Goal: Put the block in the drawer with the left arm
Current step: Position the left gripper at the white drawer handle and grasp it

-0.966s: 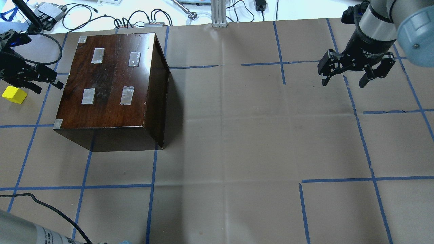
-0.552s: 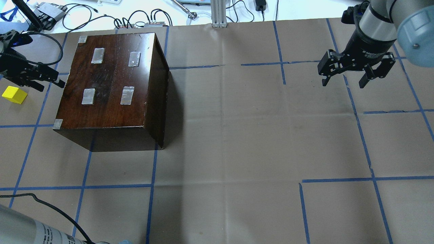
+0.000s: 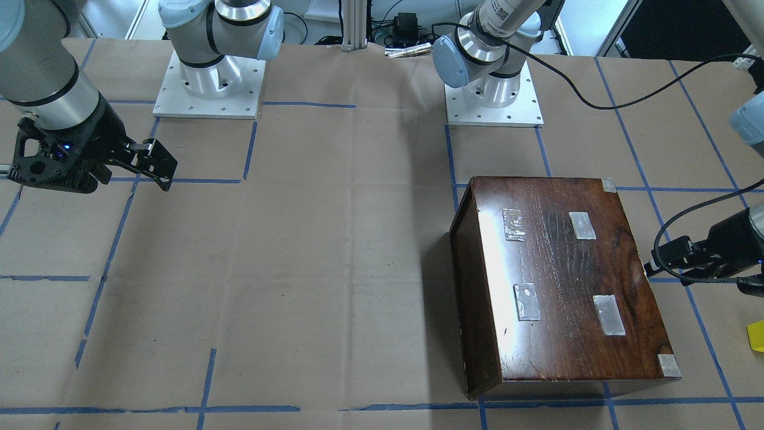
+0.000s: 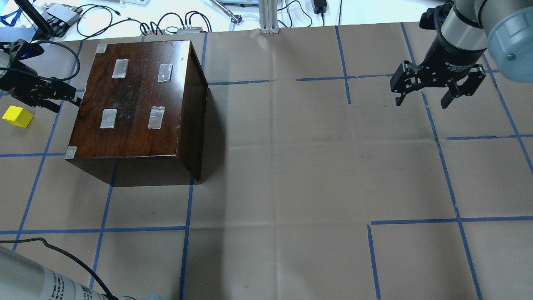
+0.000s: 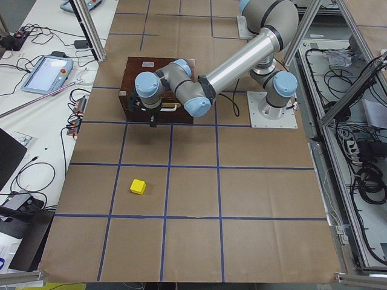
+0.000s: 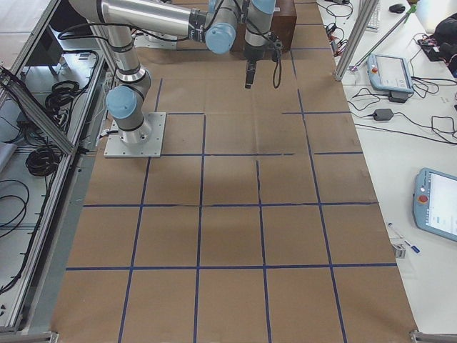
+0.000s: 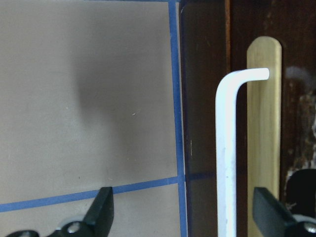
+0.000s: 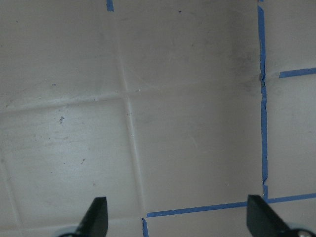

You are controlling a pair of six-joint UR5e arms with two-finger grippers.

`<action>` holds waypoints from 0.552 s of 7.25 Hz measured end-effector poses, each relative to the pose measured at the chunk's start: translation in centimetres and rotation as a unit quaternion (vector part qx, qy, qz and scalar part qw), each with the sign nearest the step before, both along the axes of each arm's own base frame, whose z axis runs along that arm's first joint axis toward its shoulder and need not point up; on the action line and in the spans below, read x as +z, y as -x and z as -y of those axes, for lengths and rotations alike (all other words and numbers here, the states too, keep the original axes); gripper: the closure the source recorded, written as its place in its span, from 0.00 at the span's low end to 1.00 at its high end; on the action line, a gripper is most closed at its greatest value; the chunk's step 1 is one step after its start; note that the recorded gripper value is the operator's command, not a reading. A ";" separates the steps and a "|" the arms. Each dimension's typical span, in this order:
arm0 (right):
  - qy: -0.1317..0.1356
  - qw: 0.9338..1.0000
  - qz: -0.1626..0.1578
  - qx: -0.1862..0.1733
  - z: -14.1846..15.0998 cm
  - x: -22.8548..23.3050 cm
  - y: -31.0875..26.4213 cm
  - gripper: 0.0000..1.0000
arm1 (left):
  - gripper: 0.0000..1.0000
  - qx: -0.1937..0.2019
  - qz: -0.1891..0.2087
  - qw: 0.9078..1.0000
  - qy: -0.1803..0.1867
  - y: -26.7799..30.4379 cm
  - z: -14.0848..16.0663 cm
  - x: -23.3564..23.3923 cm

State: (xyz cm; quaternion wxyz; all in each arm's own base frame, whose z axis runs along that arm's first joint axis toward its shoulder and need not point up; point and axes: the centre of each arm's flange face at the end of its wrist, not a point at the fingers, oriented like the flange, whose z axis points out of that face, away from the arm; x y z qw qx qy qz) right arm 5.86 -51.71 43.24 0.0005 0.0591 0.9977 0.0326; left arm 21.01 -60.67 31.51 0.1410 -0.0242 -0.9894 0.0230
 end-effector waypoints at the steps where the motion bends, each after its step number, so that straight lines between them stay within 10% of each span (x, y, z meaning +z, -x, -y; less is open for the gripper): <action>1: 0.000 1.000 0.000 0.000 0.0 0.0 0.0 0.00 | 0.01 0.000 -0.001 1.000 -0.001 0.0 0.0 -0.2; 4: 0.000 1.000 0.000 0.000 0.0 0.0 0.0 0.00 | 0.02 0.002 -0.007 1.000 -0.009 -0.2 0.3 -1.4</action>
